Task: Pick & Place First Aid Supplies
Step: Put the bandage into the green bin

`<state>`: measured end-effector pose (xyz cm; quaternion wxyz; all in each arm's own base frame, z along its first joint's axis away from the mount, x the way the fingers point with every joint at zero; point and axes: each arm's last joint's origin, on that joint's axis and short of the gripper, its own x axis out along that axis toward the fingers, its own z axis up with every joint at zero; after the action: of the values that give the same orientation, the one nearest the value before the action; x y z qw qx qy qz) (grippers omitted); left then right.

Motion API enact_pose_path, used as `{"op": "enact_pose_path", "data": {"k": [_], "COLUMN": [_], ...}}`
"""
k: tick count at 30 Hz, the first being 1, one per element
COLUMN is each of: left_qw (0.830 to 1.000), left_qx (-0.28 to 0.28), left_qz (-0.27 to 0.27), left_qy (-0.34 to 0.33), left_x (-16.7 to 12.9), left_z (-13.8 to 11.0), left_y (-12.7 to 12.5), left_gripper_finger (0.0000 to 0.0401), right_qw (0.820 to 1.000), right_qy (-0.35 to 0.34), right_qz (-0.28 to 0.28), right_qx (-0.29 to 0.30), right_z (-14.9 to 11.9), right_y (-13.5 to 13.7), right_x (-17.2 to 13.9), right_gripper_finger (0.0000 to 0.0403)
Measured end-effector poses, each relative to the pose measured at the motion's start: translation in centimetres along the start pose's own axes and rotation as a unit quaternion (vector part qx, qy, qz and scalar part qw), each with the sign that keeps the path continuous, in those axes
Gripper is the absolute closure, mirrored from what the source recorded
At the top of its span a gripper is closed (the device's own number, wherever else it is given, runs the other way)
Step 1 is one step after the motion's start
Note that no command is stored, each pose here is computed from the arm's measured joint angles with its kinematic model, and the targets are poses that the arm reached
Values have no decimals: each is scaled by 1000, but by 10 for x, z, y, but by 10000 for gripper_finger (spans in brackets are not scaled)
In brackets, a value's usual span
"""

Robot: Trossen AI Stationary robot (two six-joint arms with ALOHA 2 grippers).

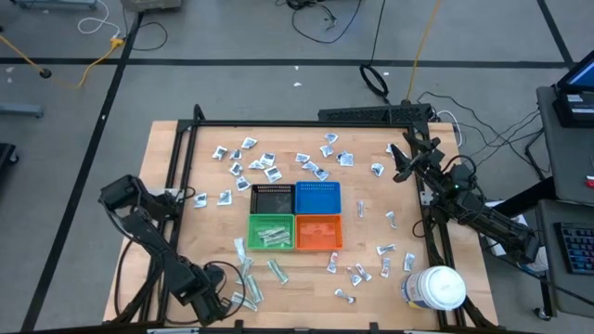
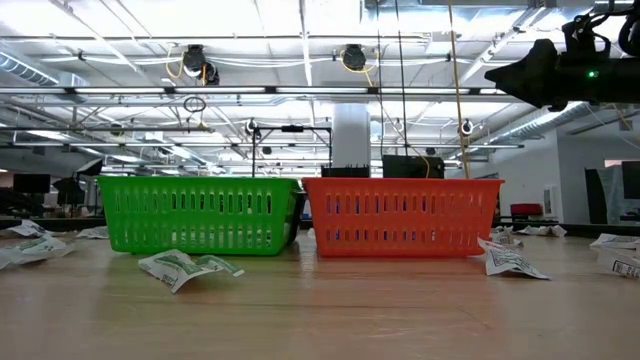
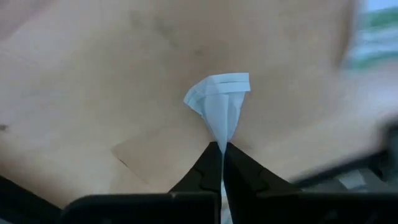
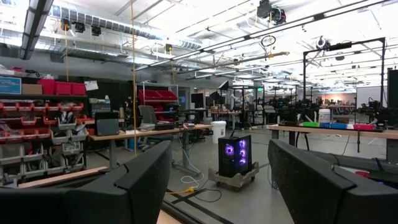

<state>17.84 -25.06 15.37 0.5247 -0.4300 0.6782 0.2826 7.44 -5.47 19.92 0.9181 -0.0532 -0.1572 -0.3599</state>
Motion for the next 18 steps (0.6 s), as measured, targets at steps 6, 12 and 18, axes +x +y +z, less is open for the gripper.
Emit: {"op": "enact_pose_path", "data": {"k": [6, 12, 18], "left_qw": [1000, 1000, 1000], "left_qx": [-9, -14, -7], "left_qz": [-6, -17, -18], "left_qy": [-6, -13, -14], "left_x": [-28, -52, -62], "left_z": [3, 7, 10], "left_y": [9, 18, 23], "left_gripper_finger": [396, 397, 397], "right_qw": [1000, 1000, 1000], "right_qy": [0, 0, 0], "right_qz": [0, 0, 0], "right_qx": [0, 0, 0], "right_z": [0, 0, 0], "right_y": [0, 0, 0], "right_x": [0, 0, 0], "right_gripper_finger": [140, 140, 140]}}
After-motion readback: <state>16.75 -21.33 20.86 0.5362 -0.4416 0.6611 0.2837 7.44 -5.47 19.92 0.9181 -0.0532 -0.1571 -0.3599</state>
